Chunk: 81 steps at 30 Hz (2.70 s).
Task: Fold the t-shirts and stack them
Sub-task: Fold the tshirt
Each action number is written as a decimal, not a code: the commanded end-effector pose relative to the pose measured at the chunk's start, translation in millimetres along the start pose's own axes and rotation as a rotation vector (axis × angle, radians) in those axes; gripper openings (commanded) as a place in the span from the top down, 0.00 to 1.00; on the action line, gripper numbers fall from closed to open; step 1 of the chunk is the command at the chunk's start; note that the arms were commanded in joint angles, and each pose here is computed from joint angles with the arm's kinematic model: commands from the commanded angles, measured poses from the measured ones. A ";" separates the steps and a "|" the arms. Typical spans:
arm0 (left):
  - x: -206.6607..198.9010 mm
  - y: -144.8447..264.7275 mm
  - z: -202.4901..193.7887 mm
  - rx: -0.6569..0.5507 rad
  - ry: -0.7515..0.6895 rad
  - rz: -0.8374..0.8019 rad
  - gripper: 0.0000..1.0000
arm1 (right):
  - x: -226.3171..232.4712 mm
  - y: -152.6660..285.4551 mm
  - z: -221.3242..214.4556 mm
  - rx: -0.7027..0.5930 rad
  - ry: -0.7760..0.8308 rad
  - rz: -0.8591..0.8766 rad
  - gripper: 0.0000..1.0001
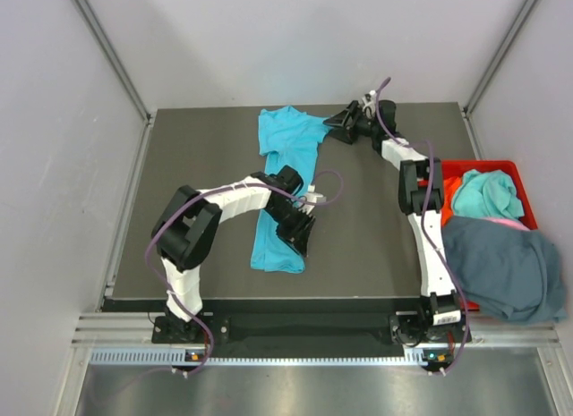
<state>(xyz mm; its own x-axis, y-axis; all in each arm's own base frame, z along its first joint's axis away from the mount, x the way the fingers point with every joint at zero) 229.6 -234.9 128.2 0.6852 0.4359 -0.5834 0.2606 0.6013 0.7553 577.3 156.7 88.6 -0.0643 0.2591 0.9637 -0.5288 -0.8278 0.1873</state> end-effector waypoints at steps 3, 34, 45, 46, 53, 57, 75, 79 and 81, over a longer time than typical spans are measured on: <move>1.0 -5.6 4.0 0.026 -0.025 0.010 0.61 | -14.0 -19.6 4.4 -0.084 0.040 -0.016 0.29; -30.4 -84.2 -19.5 0.338 -0.128 0.094 0.53 | 77.0 0.8 31.3 -0.156 0.731 -0.201 0.37; -30.2 -82.8 -20.5 0.340 -0.137 0.112 0.54 | 86.7 -36.5 -4.9 -0.065 0.671 0.042 0.34; -30.4 -82.0 -20.2 0.338 -0.139 0.116 0.54 | 79.3 -37.9 -4.7 -0.073 0.666 -0.003 0.34; -40.0 -66.7 -8.9 0.280 -0.187 0.152 0.53 | 42.1 -38.7 -6.3 -0.105 0.603 -0.237 0.31; -45.6 -61.1 -5.6 0.259 -0.201 0.145 0.53 | 32.5 -35.1 -1.9 -0.137 0.564 -0.325 0.30; -87.8 -11.5 19.6 0.146 -0.333 0.070 0.54 | 77.9 -41.5 27.3 -0.424 0.866 -0.436 0.30; -89.6 -7.7 23.0 0.131 -0.341 0.091 0.55 | 89.5 -39.7 18.9 -0.391 0.995 -0.430 0.32; -91.4 -4.8 25.6 0.118 -0.351 0.099 0.55 | 112.3 -43.7 0.2 -0.378 1.167 -0.409 0.32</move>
<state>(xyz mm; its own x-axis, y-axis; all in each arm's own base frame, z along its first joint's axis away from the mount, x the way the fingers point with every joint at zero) 182.4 -293.2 157.7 0.8668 0.2652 -0.4222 0.2860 0.4291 0.8568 607.5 193.2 115.3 -0.2907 0.9086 0.2999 -0.8475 -0.3900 0.3601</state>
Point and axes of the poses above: each gripper's point midway between its finger pads, its own y axis back along the fingers, its own x axis along the line the jaws close on, z = x × y, the point moved 10 cm from there along y, back along the fingers, and after that the axes turned 7 degrees about -y, right-handed, at the moved point
